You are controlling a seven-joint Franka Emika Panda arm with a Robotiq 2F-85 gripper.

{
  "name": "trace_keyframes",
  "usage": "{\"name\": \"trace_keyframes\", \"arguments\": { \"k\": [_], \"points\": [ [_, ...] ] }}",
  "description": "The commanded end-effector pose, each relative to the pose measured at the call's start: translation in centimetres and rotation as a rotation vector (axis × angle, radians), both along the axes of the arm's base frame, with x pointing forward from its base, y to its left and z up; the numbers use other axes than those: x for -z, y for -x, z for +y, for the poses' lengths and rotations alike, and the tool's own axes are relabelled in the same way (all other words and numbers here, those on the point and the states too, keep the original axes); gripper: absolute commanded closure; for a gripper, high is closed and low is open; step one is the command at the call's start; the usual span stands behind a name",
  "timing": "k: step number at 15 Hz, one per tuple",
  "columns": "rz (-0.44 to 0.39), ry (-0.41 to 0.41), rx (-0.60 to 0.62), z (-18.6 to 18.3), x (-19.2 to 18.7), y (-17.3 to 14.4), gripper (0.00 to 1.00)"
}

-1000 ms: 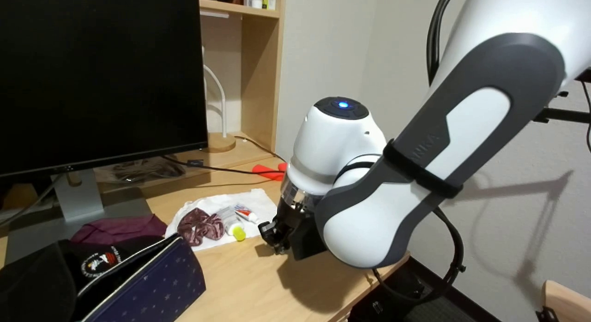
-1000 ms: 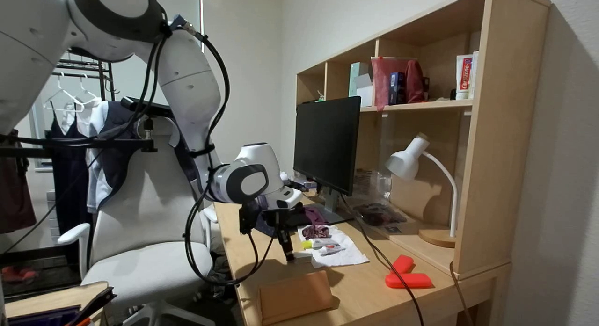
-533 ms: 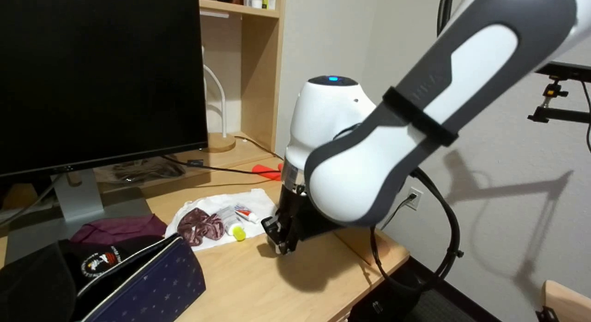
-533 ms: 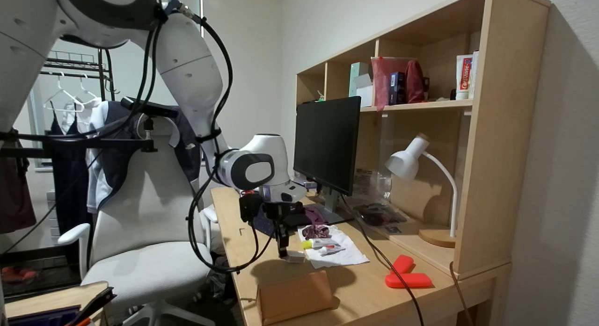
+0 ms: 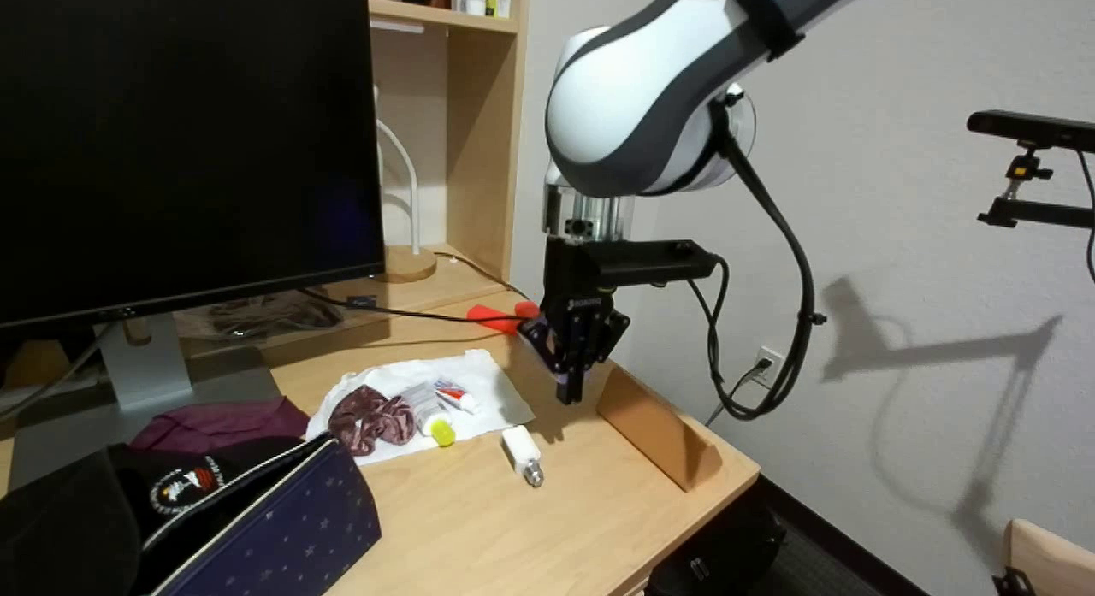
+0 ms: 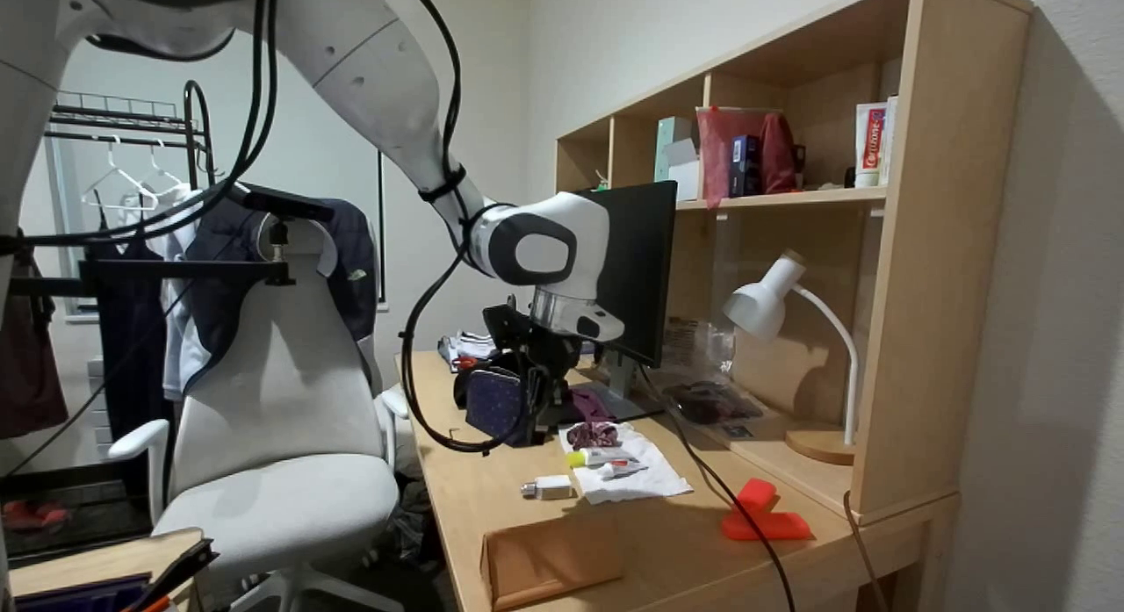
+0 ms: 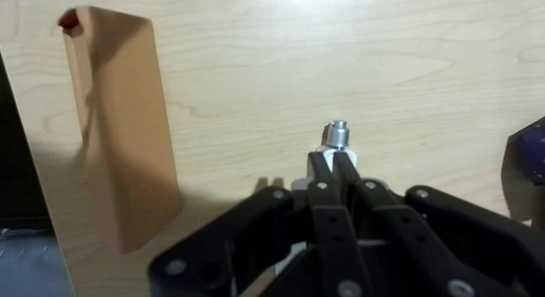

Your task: Put the case on the cloth directly on the table

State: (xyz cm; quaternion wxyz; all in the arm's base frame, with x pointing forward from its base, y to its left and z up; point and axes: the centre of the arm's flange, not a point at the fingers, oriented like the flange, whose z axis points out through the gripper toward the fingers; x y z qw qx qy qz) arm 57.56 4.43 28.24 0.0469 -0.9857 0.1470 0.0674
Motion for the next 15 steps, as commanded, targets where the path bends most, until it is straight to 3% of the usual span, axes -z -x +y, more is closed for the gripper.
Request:
{"name": "trace_keyframes", "arguments": {
  "k": [1,2,5,6,8,13,15],
  "points": [
    [-0.009,-0.002,-0.001,-0.4,-0.4,-0.3,0.60],
    [-0.013,-0.001,0.000,-0.6,-0.5,-0.4,0.78],
    [-0.010,-0.001,-0.001,-0.5,-0.3,-0.4,0.61],
    [-0.009,-0.001,-0.001,-0.5,-0.3,-0.4,0.35],
    [-0.066,0.025,-0.029,-0.3,-0.7,-0.6,0.32],
    [-0.241,0.084,-0.066,1.1,0.4,-0.2,0.02],
    [-0.302,0.084,-0.077,1.9,1.4,0.4,0.00]
  ]
}}
